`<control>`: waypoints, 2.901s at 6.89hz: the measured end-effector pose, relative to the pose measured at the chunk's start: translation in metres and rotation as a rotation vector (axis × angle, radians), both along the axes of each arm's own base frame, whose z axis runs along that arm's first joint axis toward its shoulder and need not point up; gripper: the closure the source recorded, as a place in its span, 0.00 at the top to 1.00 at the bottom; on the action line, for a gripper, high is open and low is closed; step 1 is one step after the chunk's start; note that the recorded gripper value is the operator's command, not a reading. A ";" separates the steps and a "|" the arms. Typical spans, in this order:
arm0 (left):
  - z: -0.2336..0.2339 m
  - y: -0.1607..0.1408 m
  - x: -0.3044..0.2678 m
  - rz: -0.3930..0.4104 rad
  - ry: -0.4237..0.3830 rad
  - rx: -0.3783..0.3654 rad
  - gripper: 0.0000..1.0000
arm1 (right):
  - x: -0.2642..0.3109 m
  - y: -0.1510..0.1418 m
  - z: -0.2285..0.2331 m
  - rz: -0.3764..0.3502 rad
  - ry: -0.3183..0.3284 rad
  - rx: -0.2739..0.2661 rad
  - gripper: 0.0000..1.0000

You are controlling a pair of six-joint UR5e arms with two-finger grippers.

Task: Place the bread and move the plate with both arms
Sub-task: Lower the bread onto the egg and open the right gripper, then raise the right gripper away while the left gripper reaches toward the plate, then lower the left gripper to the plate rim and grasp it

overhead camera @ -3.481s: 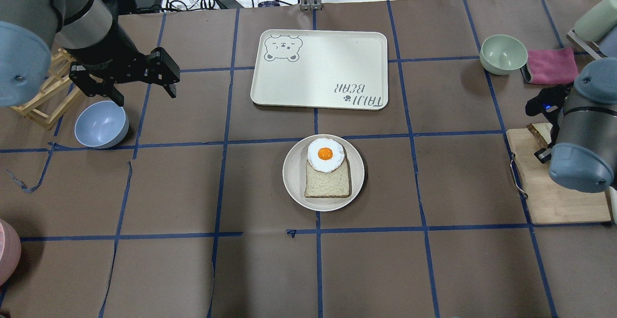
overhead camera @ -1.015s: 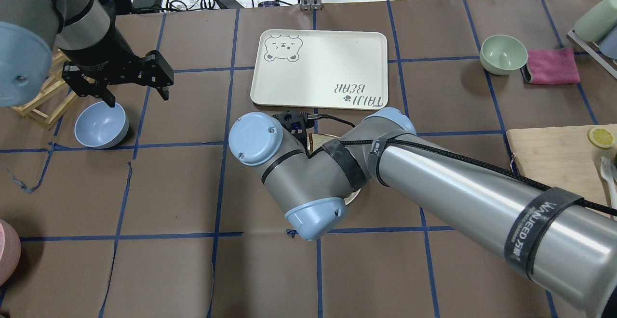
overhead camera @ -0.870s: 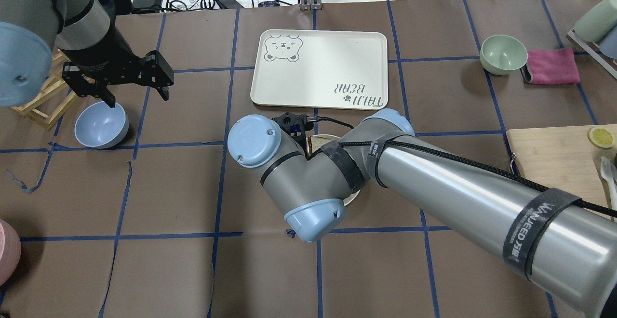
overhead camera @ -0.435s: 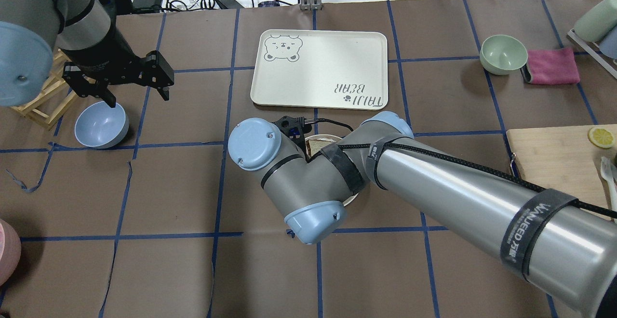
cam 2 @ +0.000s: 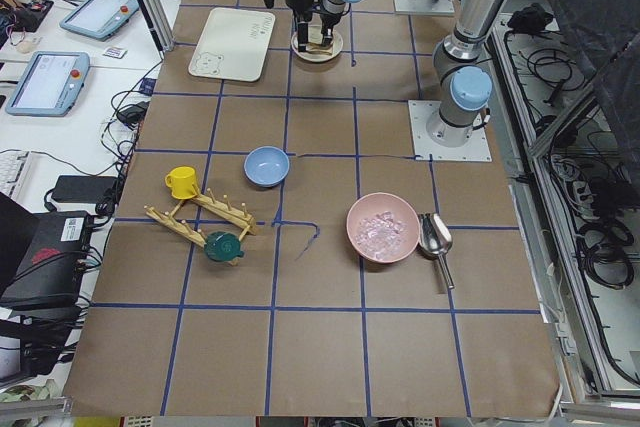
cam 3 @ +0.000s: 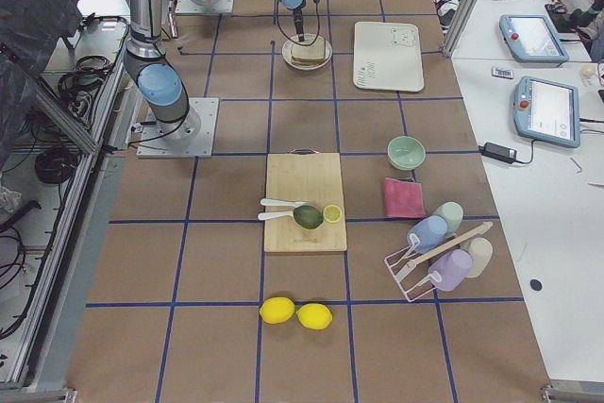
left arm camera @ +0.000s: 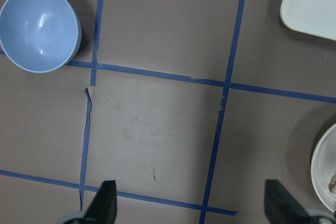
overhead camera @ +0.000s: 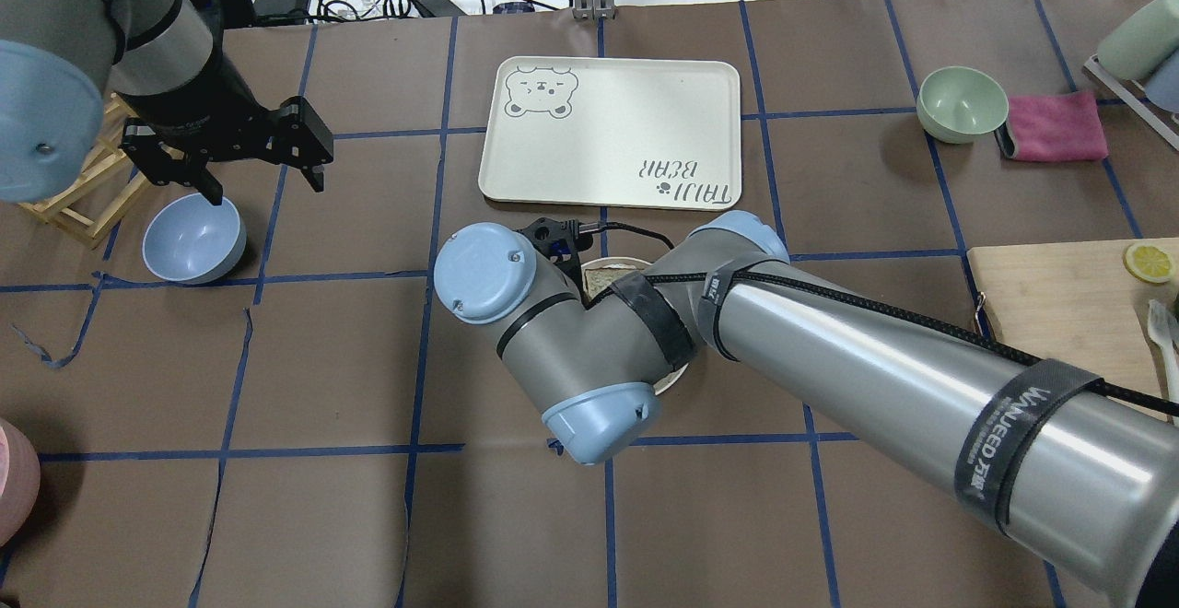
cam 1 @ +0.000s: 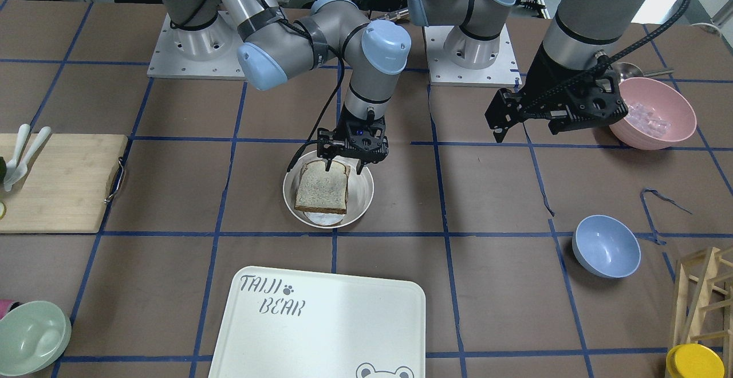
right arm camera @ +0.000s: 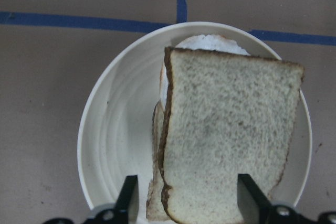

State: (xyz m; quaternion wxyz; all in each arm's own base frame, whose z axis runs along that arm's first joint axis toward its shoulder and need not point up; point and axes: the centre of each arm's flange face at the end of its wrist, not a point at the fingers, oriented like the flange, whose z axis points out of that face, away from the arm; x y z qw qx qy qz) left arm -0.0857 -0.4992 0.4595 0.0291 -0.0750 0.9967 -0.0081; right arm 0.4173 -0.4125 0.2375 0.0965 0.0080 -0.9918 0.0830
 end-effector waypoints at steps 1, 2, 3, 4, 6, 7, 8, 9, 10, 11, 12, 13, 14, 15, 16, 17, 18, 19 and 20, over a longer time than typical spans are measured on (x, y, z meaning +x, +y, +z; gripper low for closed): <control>0.000 0.000 0.000 0.000 0.001 0.000 1.00 | -0.018 -0.023 0.014 -0.058 -0.092 0.054 1.00; -0.003 -0.002 0.000 0.000 -0.001 0.006 1.00 | -0.056 -0.053 0.036 -0.111 -0.202 0.152 1.00; -0.009 -0.005 0.001 0.005 -0.001 0.018 1.00 | -0.108 -0.083 0.066 -0.101 -0.263 0.227 1.00; -0.013 -0.006 0.001 0.013 0.000 0.029 1.00 | -0.160 -0.109 0.100 -0.051 -0.266 0.253 1.00; -0.028 -0.008 -0.001 0.009 0.019 0.054 1.00 | -0.213 -0.125 0.212 0.036 -0.205 0.218 1.00; -0.039 -0.010 -0.009 0.006 0.073 0.071 1.00 | -0.222 -0.119 0.256 0.049 -0.199 0.173 1.00; -0.048 -0.011 -0.026 -0.009 0.139 0.079 1.00 | -0.232 -0.119 0.276 0.049 -0.198 0.114 1.00; -0.056 -0.011 -0.048 -0.043 0.172 0.077 1.00 | -0.240 -0.121 0.280 0.048 -0.196 0.080 1.00; -0.069 -0.010 -0.070 -0.081 0.184 0.080 1.00 | -0.246 -0.122 0.278 0.060 -0.192 0.071 1.00; -0.091 -0.008 -0.085 -0.103 0.188 0.100 1.00 | -0.248 -0.122 0.275 0.075 -0.188 0.069 1.00; -0.115 -0.005 -0.092 -0.102 0.189 0.112 1.00 | -0.249 -0.122 0.272 0.086 -0.185 0.073 1.00; -0.138 -0.004 -0.099 -0.089 0.190 0.091 1.00 | -0.251 -0.123 0.271 0.105 -0.182 0.069 1.00; -0.160 -0.001 -0.113 -0.083 0.190 0.062 1.00 | -0.257 -0.126 0.271 0.129 -0.178 0.060 1.00; -0.180 0.004 -0.132 -0.096 0.188 0.048 1.00 | -0.271 -0.130 0.269 0.137 -0.179 0.059 1.00; -0.197 0.007 -0.147 -0.116 0.184 0.049 1.00 | -0.281 -0.131 0.266 0.135 -0.186 0.062 1.00; -0.212 0.007 -0.157 -0.131 0.183 0.053 1.00 | -0.284 -0.128 0.266 0.134 -0.195 0.060 1.00; -0.227 0.006 -0.164 -0.143 0.184 0.055 1.00 | -0.282 -0.124 0.271 0.134 -0.204 0.052 1.00; -0.241 0.006 -0.171 -0.155 0.183 0.059 0.98 | -0.282 -0.122 0.272 0.133 -0.209 0.052 1.00; -0.253 0.006 -0.177 -0.169 0.182 0.063 0.96 | -0.282 -0.121 0.271 0.132 -0.210 0.059 1.00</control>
